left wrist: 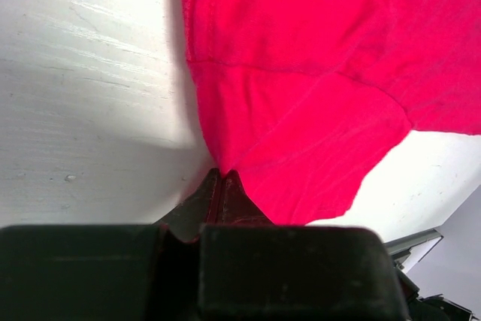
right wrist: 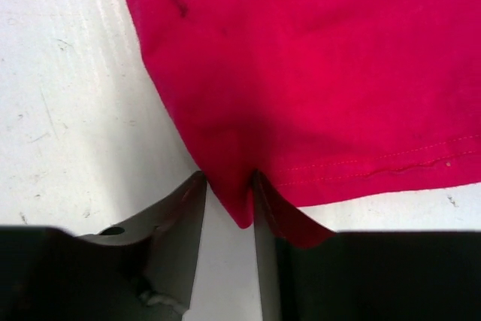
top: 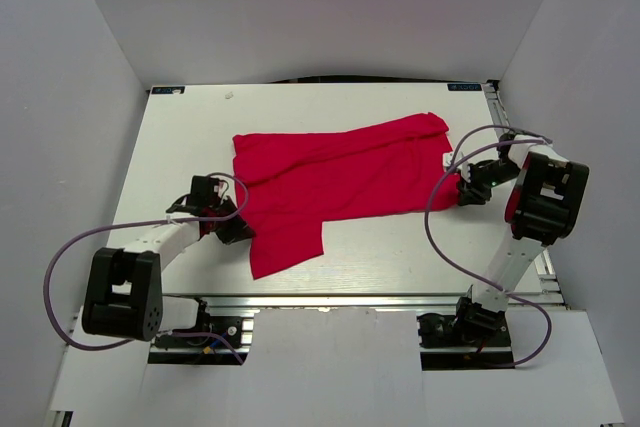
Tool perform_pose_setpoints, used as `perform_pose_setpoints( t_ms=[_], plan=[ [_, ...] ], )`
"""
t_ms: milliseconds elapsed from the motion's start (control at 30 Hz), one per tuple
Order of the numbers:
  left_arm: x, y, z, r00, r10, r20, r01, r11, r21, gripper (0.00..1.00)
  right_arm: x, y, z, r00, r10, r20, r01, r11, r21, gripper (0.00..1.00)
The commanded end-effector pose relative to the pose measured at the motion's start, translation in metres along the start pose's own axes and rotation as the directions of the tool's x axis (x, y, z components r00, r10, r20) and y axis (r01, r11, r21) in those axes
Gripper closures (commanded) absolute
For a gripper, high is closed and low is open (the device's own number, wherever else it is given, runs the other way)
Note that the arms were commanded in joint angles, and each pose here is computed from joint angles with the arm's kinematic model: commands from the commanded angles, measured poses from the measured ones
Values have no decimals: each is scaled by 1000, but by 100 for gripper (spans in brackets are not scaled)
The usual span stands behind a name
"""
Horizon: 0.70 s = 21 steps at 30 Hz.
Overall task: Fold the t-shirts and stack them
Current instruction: Grap the side of the flattened tshirt closest away from the robot with both arms, then fold the other side of the tshirt into a rectangle
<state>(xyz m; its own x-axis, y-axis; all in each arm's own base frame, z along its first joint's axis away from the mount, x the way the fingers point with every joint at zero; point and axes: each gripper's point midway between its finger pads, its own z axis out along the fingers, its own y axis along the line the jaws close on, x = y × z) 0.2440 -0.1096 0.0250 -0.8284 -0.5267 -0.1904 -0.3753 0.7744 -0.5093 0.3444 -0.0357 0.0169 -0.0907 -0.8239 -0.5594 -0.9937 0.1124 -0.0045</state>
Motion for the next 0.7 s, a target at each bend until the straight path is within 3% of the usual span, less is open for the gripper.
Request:
perform_pose_setpoints(
  t_ms=[0,133,233,333,467,667],
  plan=[
    [-13,-22,-15,999,23,46,-26,998,58,100,14,3,13,999,8,-37,-8,1000,-3,65],
    [-18,-30,-23,998,28,64,-33,996,81,100,19,13,18,999,10,-51,-10,1000,-11,81],
    [-27,-44,-34,994,38,98,-50,992,117,100,15,16,14,999,19,-45,-20,1000,-18,100],
    [-40,-64,-53,988,54,147,-78,984,161,100,-2,16,0,997,68,31,-67,997,-33,100],
    [-60,-88,-76,975,62,212,-109,970,218,100,-33,-26,-49,987,75,141,-84,995,61,100],
    [-103,-116,-96,953,52,297,-140,949,282,100,-75,-77,-79,950,91,299,-139,980,145,100]
  ],
)
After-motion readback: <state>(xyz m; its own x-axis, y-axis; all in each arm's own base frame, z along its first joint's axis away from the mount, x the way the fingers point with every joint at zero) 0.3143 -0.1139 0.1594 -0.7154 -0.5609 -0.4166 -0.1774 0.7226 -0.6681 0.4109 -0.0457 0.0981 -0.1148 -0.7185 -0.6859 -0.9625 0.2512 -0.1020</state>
